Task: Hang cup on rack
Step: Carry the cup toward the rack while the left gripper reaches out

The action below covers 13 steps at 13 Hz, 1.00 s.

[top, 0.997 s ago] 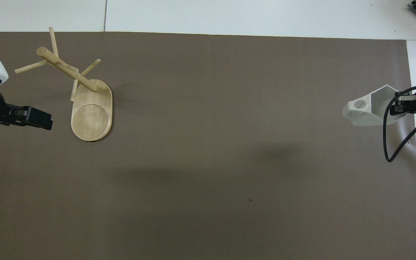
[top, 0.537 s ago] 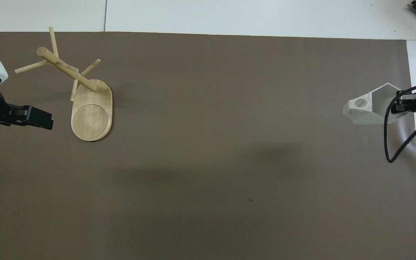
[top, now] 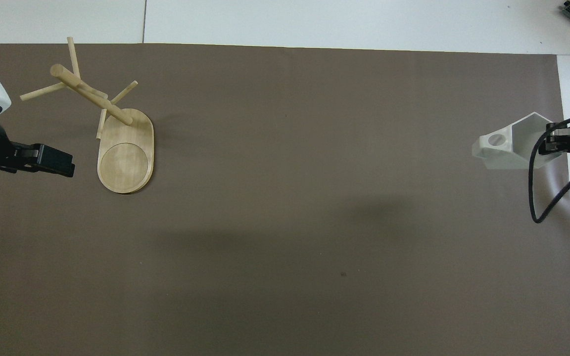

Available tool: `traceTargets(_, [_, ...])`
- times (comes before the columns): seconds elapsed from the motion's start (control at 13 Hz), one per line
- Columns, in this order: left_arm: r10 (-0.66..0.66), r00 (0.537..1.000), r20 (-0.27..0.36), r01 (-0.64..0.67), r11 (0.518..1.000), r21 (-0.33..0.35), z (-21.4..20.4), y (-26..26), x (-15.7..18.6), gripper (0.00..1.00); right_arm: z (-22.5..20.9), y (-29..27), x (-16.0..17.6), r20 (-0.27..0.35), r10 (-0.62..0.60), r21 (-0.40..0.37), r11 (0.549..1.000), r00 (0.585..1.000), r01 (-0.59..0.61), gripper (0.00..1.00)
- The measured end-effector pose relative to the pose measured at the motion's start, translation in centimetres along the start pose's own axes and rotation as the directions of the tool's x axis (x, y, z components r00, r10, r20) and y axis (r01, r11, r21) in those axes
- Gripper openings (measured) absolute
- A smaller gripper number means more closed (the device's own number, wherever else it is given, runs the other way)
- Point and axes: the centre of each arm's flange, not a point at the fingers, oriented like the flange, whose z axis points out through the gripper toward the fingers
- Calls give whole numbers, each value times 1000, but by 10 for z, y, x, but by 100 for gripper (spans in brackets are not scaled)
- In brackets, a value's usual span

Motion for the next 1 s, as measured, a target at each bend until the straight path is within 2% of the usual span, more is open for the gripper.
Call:
traceTargets(0.23, [-15,1000,0,15,1000,-6,0,1,0,100,0,-32,-2,5,-33,105,994,999,32,4])
traceTargets(0.61, [-84,996,2,84,996,-38,0,6,0,100,-1,-89,-8,-2,-84,223,971,996,83,4])
traceTargets(1.0, [-184,983,9,184,982,-37,1,19,0,100,3,-139,-13,-25,-32,326,945,999,38,4])
